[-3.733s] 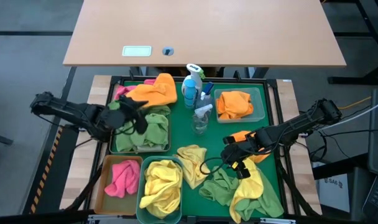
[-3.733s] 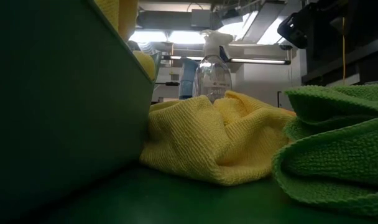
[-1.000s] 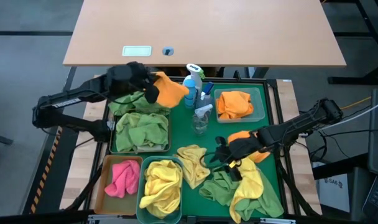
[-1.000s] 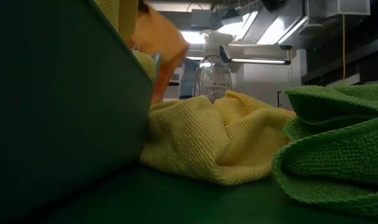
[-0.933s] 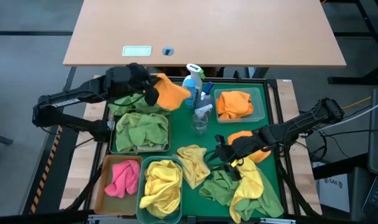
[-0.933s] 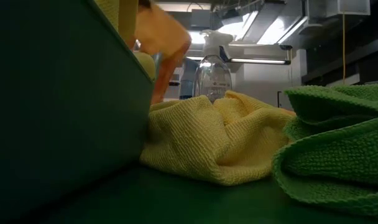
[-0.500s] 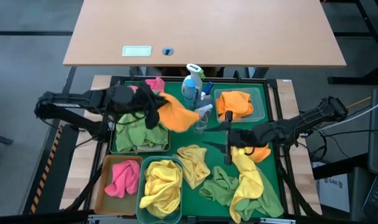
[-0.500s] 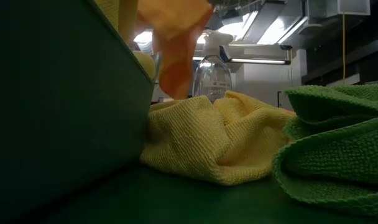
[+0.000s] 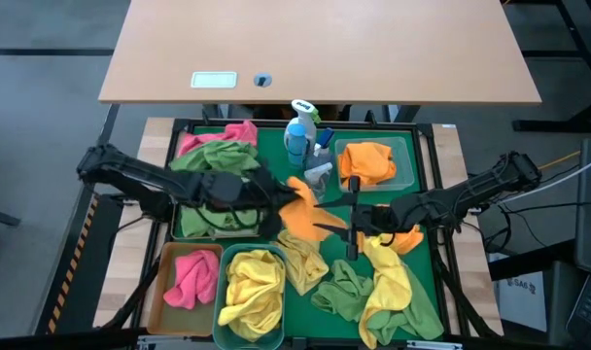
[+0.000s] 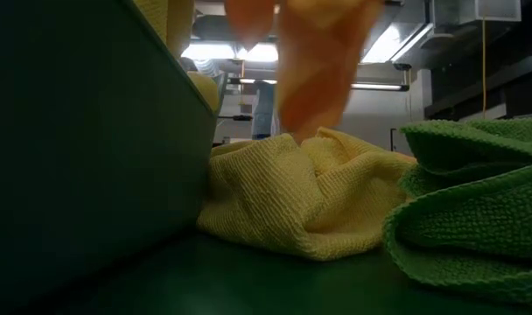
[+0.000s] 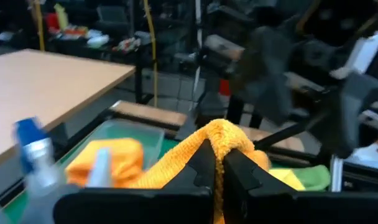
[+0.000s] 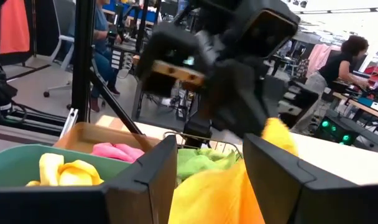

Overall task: Sort microfiber towel by color & place in baskets
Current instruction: Put the orange towel into the white bin

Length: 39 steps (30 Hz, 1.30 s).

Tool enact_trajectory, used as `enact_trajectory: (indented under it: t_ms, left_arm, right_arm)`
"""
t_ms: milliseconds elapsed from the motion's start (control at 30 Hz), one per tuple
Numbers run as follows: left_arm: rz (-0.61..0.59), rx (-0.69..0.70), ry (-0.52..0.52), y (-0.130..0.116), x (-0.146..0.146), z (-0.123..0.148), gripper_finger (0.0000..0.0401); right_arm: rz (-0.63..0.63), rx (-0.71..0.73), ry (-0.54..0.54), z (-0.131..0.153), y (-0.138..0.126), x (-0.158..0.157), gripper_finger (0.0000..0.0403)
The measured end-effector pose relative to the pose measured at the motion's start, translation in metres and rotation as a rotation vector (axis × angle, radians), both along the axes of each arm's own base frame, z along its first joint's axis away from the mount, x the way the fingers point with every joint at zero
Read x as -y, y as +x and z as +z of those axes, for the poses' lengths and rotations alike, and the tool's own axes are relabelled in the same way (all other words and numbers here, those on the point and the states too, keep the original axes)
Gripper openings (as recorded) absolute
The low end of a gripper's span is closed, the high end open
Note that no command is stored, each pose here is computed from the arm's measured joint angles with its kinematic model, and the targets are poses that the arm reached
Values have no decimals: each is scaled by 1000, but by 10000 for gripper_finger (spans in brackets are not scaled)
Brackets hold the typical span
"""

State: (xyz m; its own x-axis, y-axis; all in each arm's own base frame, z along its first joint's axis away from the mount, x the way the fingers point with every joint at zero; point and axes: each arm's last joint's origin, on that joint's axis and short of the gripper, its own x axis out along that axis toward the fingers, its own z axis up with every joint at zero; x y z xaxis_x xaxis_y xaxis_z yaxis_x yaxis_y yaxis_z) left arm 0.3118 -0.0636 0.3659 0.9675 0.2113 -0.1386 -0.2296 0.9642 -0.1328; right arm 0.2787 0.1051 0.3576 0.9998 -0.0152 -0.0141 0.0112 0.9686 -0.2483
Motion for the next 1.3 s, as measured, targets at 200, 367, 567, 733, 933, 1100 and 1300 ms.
enact_trajectory:
  t_ms: [200, 367, 567, 733, 933, 1100, 1300]
  left_arm:
    - [-70, 70, 42, 19, 18, -9, 0]
    - [-135, 119, 58, 25, 27, -10, 0]
    - [-138, 125, 62, 25, 27, -10, 0]
    - [-138, 131, 61, 25, 27, -9, 16]
    - [-137, 127, 60, 25, 26, -10, 43]
    - [-133, 118, 59, 25, 26, -10, 66]
    - [-124, 105, 57, 25, 26, -12, 91]
  right_arm:
    - [-45, 5, 2, 1, 1, 3, 182]
    - [-58, -55, -24, -6, 1, 4, 182]
    - [-28, -111, -46, -12, 0, 3, 181]
    - [8, -113, -45, -12, 0, 2, 133]
    - [17, -114, -83, -12, 0, 2, 15]
    - [21, -115, -94, -9, -4, 3, 39]
    - [23, -144, -106, 0, -22, 11, 11]
